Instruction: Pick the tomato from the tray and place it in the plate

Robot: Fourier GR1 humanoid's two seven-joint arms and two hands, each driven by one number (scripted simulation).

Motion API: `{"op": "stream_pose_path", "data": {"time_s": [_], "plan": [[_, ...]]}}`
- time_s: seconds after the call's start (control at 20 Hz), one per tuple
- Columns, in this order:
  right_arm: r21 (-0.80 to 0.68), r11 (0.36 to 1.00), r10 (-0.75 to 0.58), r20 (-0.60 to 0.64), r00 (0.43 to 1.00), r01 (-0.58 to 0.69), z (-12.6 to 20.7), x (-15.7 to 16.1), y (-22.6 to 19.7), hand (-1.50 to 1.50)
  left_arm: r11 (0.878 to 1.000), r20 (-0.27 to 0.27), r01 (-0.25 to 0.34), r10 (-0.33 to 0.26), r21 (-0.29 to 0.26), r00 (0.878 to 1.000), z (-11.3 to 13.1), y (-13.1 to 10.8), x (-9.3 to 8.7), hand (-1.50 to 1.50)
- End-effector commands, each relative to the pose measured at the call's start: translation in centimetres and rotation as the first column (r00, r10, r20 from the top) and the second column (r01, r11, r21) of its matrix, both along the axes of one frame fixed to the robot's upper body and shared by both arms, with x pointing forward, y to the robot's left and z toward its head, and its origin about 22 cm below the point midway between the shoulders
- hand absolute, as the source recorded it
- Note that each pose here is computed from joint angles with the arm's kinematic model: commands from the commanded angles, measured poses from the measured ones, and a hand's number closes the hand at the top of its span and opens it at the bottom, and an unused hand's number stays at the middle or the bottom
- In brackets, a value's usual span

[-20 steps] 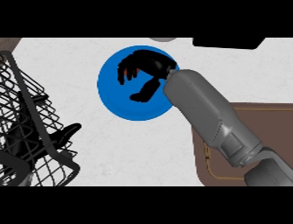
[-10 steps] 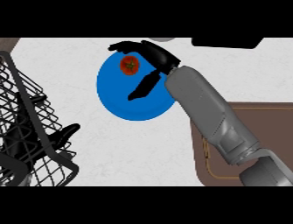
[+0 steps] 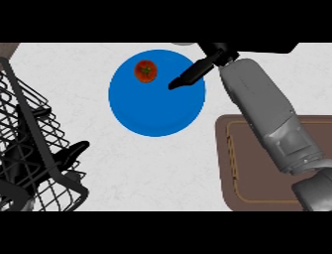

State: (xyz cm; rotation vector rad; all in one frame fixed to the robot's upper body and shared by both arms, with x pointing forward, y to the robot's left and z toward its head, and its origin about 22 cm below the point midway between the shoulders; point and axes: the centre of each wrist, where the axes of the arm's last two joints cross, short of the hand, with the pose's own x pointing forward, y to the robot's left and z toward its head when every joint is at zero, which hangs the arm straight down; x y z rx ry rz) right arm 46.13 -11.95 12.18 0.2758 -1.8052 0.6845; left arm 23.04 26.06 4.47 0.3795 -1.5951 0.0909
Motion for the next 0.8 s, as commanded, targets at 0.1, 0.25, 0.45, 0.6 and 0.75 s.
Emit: {"op": "stream_pose_path", "data": {"time_s": [0.1,0.25,0.45,0.6,0.75], "plan": [[0.12,0.993,-0.016,-0.01,1.0,0.017,0.7,0.9,-5.6,-1.5,0.951,-0.09,0.187,-0.169,0.245,0.981,-1.5,2.3,-1.1,0.0],[0.13,0.991,-0.001,0.034,0.999,-0.004,1.9,1.2,-8.9,-1.5,0.955,-0.076,0.181,-0.167,0.235,0.983,-1.5,1.9,-0.7,0.0],[0.112,0.994,0.012,0.061,0.998,-0.019,1.4,0.9,-11.6,-1.5,0.953,-0.069,0.18,-0.168,0.242,0.983,-1.2,1.7,-0.6,0.0],[0.1,0.995,-0.011,0.057,0.998,0.006,2.7,1.2,-12.4,-1.5,0.948,-0.075,0.195,-0.182,0.25,0.98,-1.0,1.8,-0.5,0.0],[0.109,0.994,-0.017,0.067,0.998,0.01,2.2,0.9,-13.9,-1.5,0.946,-0.057,0.204,-0.196,0.252,0.979,-1.0,1.0,-0.1,0.0]]}}
